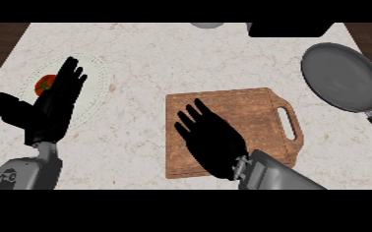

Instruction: Pick the bell pepper from the cutting board and place it in the pan

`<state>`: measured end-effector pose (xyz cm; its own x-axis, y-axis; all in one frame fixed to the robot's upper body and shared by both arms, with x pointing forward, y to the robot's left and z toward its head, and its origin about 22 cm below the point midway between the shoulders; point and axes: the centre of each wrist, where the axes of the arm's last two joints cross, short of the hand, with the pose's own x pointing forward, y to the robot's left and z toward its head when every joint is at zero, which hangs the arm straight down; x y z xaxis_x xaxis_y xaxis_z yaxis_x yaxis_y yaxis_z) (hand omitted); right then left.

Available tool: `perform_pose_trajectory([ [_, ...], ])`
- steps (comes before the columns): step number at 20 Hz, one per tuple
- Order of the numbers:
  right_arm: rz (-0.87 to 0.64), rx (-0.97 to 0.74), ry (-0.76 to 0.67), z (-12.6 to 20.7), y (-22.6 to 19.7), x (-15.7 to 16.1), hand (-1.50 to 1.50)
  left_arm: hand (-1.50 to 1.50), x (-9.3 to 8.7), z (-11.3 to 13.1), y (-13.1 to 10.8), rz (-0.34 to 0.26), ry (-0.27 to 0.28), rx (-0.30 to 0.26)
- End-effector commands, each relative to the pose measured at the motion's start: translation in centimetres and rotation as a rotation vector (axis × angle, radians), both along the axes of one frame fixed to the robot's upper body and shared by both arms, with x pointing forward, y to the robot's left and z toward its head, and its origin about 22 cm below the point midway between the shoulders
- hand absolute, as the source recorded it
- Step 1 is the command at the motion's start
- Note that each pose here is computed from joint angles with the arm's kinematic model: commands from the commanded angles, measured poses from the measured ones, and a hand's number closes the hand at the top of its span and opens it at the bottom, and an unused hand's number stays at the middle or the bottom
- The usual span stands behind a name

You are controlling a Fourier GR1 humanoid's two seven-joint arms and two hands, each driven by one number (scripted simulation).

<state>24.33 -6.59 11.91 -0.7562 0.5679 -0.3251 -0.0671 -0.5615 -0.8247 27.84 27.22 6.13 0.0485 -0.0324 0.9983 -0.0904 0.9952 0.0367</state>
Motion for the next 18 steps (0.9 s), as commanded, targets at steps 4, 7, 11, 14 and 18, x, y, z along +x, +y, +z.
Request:
perform_pose_trajectory([
  [4,-0.016,-0.033,0.002,-0.5,1.2,2.7,-1.50,0.00,-1.4,0.3,-0.6,-0.009,0.017,0.008],
  [7,-0.014,-0.051,0.012,-4.1,-0.7,2.6,-1.50,0.00,-0.7,0.2,0.3,0.010,-0.012,0.009],
  [11,-0.015,-0.019,0.011,-3.6,-1.0,3.3,-1.50,0.00,0.2,1.4,2.9,0.005,-0.006,0.007],
  [14,-0.017,0.027,0.039,-5.2,1.6,3.2,-1.50,0.00,1.0,0.3,-1.9,-0.001,-0.003,0.003],
  [18,-0.017,0.001,0.071,-5.2,-0.5,4.5,-1.50,0.00,0.7,-0.3,-0.1,-0.014,0.008,0.001],
])
